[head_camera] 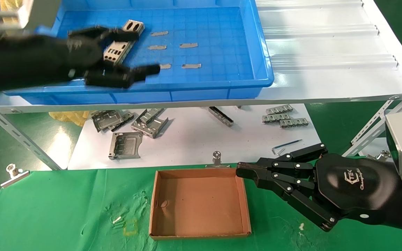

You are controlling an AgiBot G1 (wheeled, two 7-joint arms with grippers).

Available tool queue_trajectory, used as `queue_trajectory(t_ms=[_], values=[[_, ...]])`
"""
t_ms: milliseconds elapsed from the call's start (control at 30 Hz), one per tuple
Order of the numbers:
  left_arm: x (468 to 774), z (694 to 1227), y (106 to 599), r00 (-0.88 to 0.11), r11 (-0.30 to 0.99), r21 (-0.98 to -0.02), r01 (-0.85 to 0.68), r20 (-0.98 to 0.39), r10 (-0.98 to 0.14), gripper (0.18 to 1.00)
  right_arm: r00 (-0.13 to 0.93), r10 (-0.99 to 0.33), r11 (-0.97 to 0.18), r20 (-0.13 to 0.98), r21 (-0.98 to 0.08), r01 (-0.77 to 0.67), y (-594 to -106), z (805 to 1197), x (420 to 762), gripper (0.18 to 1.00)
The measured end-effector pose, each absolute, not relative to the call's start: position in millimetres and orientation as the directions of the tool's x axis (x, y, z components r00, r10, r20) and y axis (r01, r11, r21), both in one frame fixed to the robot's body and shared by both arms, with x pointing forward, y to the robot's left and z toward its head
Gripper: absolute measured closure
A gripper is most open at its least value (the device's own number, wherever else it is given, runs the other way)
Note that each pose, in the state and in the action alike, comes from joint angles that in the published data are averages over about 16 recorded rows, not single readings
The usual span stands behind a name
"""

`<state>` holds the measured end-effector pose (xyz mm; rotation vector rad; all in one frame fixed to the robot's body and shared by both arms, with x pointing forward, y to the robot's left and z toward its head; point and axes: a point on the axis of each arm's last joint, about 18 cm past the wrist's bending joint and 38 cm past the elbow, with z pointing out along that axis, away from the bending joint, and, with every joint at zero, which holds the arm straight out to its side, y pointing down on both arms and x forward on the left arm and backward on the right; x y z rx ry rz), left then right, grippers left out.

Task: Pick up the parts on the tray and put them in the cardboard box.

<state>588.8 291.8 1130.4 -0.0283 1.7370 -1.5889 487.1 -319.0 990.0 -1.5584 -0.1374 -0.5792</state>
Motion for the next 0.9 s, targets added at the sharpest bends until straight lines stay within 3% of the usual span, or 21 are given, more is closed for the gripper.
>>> queue_trajectory(t_ms=[467,900], values=[[655,1181,293,-0.599,0.29,-0.89,0.351,-0.451,-0.661,0.184,0.86,-0.261,-0.09,0.438,-0.898,0.43,-319,990,487,0.988],[686,1182,305,-0.509,0.287,-0.924,0.253,-0.38,-0.772,0.184,0.86,-0.261,-0.09,0.438,-0.898,0.43,-319,990,487,0.988]])
